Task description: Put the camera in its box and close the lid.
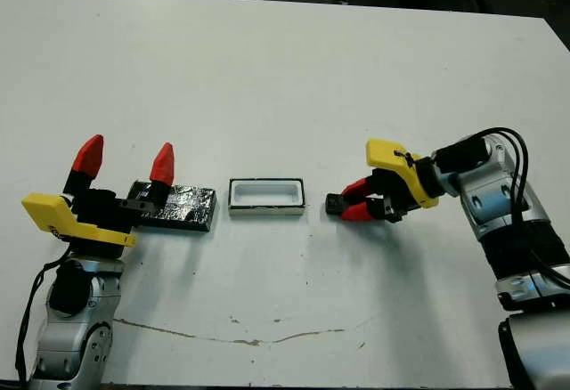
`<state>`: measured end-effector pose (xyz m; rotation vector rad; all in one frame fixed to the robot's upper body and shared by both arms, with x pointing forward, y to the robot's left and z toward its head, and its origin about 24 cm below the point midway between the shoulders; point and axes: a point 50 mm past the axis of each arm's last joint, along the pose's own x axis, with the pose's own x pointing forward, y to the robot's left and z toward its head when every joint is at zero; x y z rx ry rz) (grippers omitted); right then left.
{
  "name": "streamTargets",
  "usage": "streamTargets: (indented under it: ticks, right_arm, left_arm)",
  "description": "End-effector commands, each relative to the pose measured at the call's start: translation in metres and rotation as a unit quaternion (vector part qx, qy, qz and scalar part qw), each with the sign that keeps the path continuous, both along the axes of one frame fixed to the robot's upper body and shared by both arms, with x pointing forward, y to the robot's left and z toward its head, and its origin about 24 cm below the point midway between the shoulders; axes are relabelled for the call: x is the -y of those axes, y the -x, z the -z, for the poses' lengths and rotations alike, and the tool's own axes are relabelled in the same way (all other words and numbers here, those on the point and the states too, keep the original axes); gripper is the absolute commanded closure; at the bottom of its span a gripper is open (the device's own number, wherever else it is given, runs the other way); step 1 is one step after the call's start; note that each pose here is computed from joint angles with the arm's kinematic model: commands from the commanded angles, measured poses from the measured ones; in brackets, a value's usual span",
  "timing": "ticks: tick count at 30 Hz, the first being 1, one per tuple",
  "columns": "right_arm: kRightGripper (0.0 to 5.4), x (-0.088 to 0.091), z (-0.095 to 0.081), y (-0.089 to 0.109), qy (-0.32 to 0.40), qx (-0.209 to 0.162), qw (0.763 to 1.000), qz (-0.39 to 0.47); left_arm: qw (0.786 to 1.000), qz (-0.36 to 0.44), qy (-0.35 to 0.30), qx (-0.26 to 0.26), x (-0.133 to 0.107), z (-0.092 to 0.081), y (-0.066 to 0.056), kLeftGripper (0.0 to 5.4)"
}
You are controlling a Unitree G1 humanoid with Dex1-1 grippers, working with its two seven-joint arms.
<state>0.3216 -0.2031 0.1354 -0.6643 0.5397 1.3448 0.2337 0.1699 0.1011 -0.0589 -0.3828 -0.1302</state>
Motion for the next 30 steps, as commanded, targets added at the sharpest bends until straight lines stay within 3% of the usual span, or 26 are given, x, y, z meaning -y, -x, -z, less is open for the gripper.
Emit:
streamTargets:
  ticks: [1, 7, 12, 20, 25, 30]
  right_arm:
    - [3.74, 0.000, -0.029, -0.007, -0.038, 0.037, 0.999, 0.007]
    - [3.74, -0.016, -0.053, -0.023, -0.105, 0.063, 0.992, -0.020]
    - [3.74, -0.045, -0.060, -0.030, -0.133, 0.047, 0.989, -0.049]
    - [3.74, -0.091, -0.049, -0.034, -0.153, 0.018, 0.982, -0.105]
    - [3.74, -0.106, -0.040, -0.035, -0.164, -0.004, 0.981, -0.101]
    - [3.74, -0.115, -0.033, -0.030, -0.161, 0.003, 0.981, -0.107]
  left_arm:
    - [1.000, -0.006, -0.007, -0.004, -0.001, 0.001, 0.001, 0.00]
    - [1.000, 0.003, 0.003, -0.003, -0.002, 0.000, -0.001, 0.00]
    - [1.000, 0.008, 0.007, -0.001, -0.002, -0.001, -0.002, 0.00]
    - [1.000, 0.005, 0.011, -0.001, -0.003, -0.001, -0.001, 0.00]
    - [1.000, -0.005, -0.001, -0.002, -0.004, 0.000, 0.001, 0.00]
    - [1.000, 0.002, 0.012, -0.005, -0.005, 0.001, 0.001, 0.00]
